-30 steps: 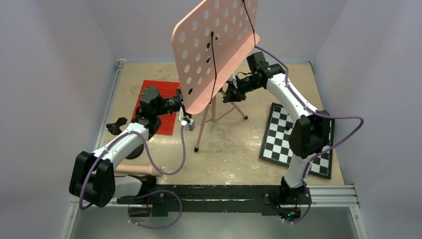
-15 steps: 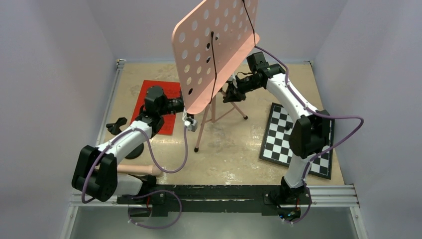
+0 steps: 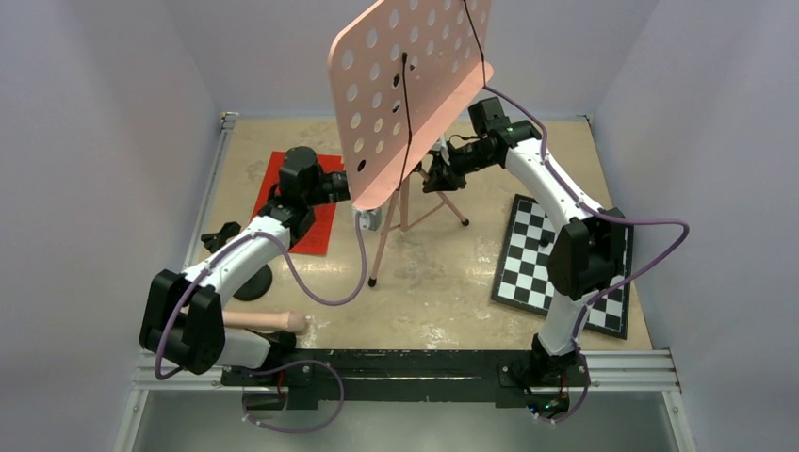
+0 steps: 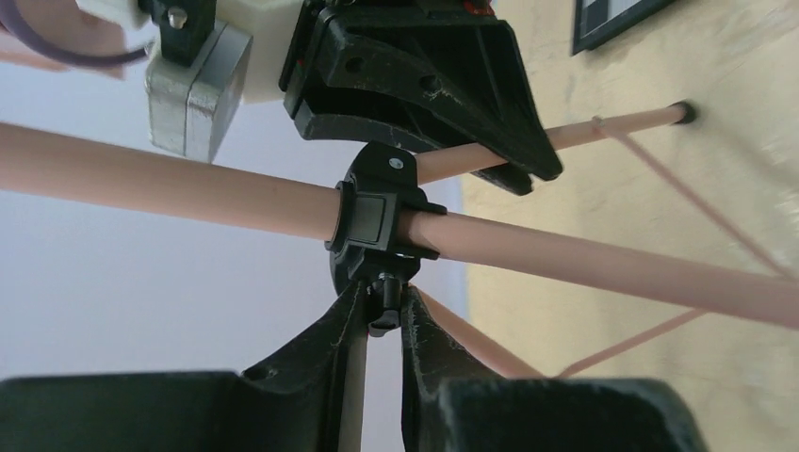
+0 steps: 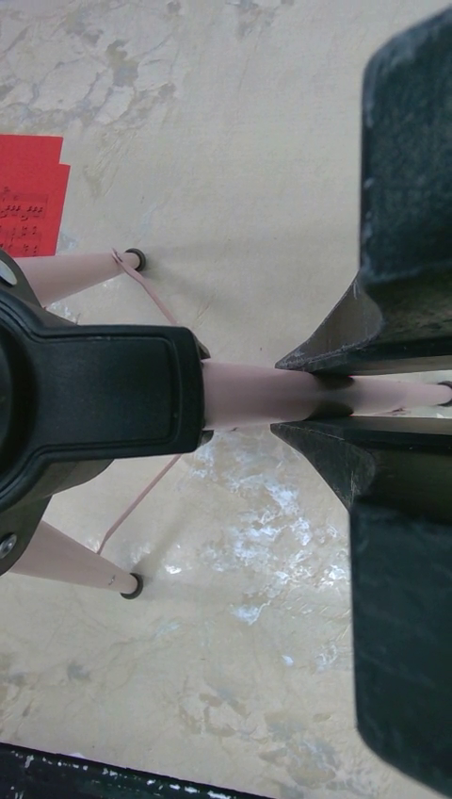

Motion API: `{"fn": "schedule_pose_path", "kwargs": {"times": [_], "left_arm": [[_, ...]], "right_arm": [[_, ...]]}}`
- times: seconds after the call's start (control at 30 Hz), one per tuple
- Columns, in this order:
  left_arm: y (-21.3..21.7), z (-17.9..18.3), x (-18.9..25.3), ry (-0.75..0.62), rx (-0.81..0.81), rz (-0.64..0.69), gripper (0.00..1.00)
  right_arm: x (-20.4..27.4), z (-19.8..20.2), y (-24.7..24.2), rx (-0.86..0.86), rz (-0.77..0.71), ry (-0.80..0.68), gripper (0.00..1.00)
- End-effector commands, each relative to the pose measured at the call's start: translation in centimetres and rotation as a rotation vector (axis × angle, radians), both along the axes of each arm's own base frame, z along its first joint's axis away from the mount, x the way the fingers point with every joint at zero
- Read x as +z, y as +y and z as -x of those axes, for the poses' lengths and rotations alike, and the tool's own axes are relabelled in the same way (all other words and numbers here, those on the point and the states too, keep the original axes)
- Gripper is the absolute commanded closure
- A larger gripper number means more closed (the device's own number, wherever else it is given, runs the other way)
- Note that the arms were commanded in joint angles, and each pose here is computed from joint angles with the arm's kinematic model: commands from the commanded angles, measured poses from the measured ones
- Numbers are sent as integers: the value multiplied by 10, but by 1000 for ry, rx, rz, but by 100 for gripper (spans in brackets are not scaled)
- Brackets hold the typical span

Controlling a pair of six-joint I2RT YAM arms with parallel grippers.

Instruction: Pack up the instrument practice props

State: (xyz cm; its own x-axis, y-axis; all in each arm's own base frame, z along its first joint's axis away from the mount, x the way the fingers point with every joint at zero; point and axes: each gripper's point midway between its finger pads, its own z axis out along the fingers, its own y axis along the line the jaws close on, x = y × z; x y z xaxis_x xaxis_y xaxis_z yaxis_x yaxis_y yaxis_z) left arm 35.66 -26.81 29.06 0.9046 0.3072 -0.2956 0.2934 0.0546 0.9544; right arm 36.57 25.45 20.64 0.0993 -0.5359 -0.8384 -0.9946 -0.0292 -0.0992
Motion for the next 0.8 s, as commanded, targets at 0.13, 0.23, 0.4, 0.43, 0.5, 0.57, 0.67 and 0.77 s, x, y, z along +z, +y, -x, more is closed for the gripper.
{"fn": "schedule_pose_path", "kwargs": {"times": [0.13,0.23,0.4,0.43,0.5,0.57,0.67,0.77], "left_arm": [[-2,63,-3,748,-93,47,100],[-2,79,-13,989,-85,112,100],[-4,75,-17,1377,-63,299,100],[-5,72,-14,1441,-72,325,100],[-8,65,-8,1576,-99,378,100],[-11,60,-7,1735,-135,406,100],[-11,52,-20,1991,-198,388,100],[-2,27,-33,2236,-211,392,100]], "right_arm": [[-5,-28,-11,-52,84,-133,100],[-5,-29,-10,-57,81,-133,100],[-7,-30,-11,-63,84,-125,100],[-7,-29,-11,-63,86,-122,100],[-8,-28,-12,-64,89,-119,100],[-10,-26,-12,-64,89,-117,100],[-9,-27,-12,-76,84,-120,100],[-9,-26,-12,-78,82,-118,100]]}}
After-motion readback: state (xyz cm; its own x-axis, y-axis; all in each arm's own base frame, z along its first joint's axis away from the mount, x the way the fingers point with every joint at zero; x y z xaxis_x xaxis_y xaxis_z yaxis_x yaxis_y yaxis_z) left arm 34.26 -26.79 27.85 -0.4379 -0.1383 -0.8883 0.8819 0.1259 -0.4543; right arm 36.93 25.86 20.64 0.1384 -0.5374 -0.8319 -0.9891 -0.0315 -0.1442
